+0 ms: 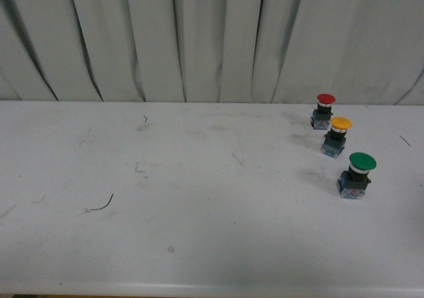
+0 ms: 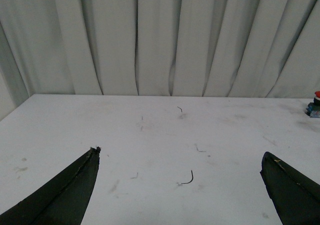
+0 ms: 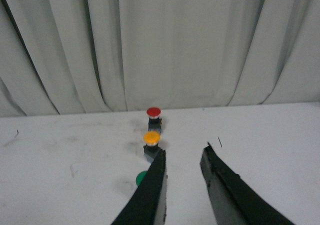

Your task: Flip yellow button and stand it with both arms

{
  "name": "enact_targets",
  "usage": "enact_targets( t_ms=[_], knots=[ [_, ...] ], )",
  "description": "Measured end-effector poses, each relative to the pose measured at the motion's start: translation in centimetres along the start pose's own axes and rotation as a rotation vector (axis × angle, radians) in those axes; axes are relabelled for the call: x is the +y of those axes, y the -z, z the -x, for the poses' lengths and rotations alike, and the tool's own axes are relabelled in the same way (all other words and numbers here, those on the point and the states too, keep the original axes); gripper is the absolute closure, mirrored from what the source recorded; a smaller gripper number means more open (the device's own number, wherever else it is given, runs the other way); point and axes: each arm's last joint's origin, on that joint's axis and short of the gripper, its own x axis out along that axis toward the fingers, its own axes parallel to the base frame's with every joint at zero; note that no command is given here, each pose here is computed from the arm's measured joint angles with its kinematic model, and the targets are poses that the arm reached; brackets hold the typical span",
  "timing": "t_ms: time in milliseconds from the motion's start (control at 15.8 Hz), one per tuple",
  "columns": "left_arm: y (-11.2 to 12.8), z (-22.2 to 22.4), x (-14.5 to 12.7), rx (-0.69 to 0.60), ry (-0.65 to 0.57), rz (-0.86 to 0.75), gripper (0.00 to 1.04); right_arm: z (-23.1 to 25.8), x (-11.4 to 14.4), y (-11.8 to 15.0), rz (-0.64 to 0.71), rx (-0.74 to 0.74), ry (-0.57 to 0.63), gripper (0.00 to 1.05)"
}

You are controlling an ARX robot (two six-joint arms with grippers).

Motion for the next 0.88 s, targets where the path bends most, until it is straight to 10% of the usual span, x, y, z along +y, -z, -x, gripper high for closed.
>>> enact_targets(
  t_ms=[126, 884],
  knots=[
    [0.0, 0.0, 0.0, 0.000, 0.000, 0.000, 0.07, 1.7, 0.0, 0.4, 0.008, -0.061, 0.000, 1.03],
    [0.0, 0.0, 0.0, 0.000, 0.000, 0.000, 0.07, 5.6, 0.0, 4.7, 0.006, -0.035, 0.000, 1.03]
  ],
)
